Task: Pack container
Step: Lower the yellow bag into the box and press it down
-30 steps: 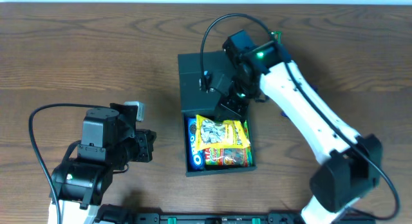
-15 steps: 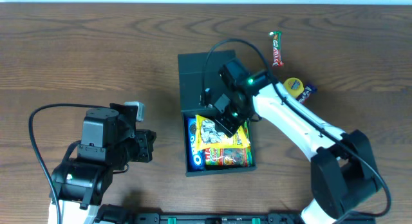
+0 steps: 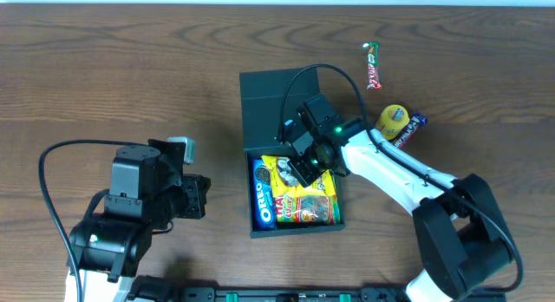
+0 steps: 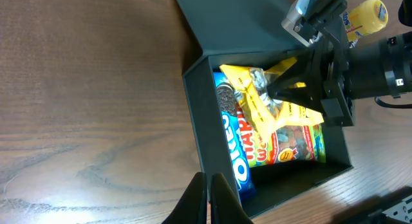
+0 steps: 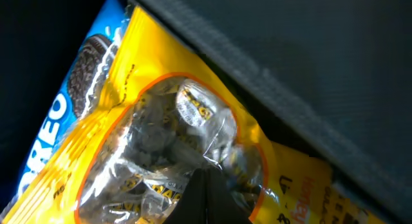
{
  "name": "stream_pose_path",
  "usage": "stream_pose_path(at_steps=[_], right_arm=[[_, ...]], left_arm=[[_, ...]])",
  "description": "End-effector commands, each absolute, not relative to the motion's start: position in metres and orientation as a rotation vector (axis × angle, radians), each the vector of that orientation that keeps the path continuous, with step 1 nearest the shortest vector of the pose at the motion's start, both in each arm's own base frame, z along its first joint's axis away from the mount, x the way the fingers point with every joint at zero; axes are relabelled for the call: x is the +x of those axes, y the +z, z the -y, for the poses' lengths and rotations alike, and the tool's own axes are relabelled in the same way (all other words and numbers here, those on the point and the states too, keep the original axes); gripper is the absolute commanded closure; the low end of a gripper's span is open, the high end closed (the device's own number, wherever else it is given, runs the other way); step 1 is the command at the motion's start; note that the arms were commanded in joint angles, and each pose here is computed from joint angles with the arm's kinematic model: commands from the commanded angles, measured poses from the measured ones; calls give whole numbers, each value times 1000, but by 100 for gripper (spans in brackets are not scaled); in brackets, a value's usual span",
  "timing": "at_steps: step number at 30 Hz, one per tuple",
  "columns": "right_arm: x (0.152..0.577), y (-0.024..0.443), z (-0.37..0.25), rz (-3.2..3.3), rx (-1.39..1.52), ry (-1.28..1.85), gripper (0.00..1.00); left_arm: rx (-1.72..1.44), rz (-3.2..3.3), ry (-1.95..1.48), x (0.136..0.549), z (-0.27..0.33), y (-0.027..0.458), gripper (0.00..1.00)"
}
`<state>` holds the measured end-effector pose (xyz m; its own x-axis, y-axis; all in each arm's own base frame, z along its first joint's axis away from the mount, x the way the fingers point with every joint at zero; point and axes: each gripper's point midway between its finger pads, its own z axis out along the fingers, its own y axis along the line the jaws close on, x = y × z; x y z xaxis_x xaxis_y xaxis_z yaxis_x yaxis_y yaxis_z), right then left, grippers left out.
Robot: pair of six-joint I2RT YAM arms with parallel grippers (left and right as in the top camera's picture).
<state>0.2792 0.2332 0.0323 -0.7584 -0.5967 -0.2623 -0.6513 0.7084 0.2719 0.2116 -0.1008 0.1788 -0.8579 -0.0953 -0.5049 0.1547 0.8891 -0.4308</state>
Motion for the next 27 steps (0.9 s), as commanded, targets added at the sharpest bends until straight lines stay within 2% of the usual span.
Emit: stream_pose_path(at_steps=[1,9,12,27], right_arm=[[280,21,-216,-2819,-961,386,99],[285,90,-226,-2713,-948,466,99],[284,103,-221,-2691,-942,431,99],[264,52,-205,-2869,-965,362,99]], left_arm=[[70,-2496,-635,213,101,188,94],[70,-2496,-635,213,101,188,94],[70,-2496,-635,213,101,188,94],[70,-2496,-635,213,101,188,95]])
